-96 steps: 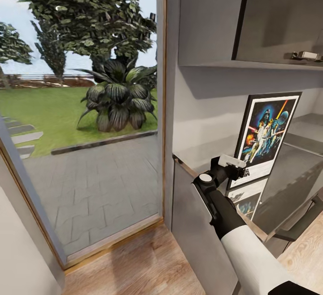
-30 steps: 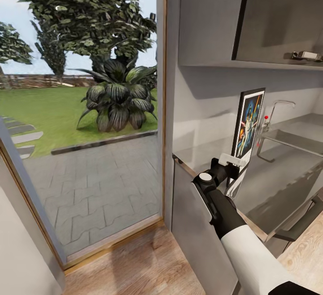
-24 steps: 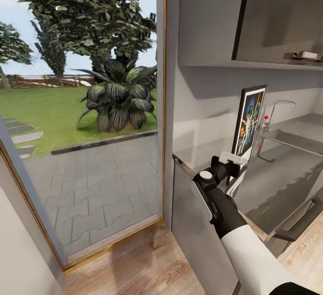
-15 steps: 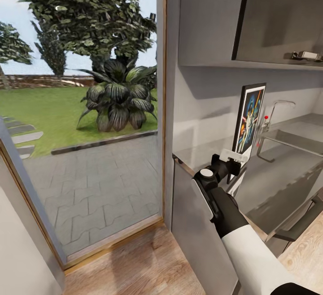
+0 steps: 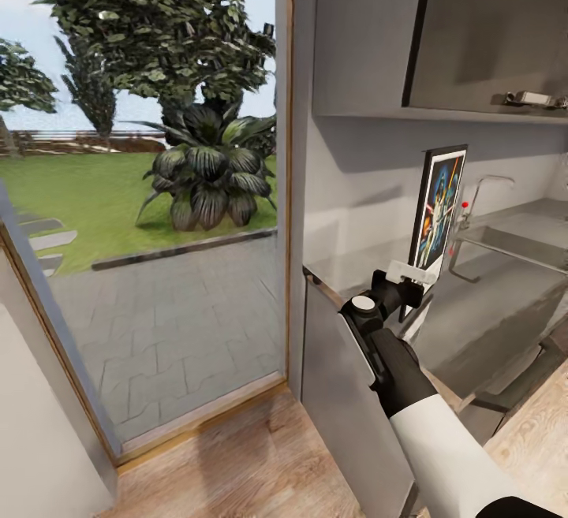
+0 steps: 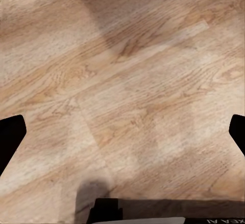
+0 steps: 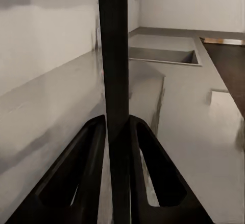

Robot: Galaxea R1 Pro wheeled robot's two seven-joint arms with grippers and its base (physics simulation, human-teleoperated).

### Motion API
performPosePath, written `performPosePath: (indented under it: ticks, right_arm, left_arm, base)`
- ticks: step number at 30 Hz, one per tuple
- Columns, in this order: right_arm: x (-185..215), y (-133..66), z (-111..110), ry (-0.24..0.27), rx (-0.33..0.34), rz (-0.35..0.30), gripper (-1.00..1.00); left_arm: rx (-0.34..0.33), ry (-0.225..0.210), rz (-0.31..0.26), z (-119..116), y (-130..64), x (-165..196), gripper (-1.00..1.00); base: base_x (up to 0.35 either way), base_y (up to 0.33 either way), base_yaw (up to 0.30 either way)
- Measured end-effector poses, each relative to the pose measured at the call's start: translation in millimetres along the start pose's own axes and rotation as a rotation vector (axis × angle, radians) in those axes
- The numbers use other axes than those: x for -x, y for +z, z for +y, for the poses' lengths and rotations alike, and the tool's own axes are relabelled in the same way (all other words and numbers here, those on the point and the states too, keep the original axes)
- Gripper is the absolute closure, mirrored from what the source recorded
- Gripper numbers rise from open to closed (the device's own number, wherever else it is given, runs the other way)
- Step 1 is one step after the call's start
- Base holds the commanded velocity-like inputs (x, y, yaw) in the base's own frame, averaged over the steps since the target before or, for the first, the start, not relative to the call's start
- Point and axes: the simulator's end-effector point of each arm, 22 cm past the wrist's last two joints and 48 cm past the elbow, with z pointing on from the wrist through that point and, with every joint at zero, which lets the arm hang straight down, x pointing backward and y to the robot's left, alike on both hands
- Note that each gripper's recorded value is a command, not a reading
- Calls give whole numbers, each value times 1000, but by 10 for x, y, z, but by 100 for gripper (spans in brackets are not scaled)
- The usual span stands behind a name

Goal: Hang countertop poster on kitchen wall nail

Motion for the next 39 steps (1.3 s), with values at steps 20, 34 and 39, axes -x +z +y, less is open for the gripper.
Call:
performPosePath:
  ticks: [20,34,39]
  right_arm:
    - [-10,2,2,-2,0,1,100]
    - [-7,1,1,-1,0,1,100]
    - [-11,3,2,-2,0,2,100]
  left_arm:
    - [0,0,0,-1,0,-1,-100]
    - [0,0,0,-1,0,0,-100]
    - [0,-1,0,-4,0,0,-100]
  base:
    - [-332,0,0]
    - [-338,0,0]
    - [-338,0,0]
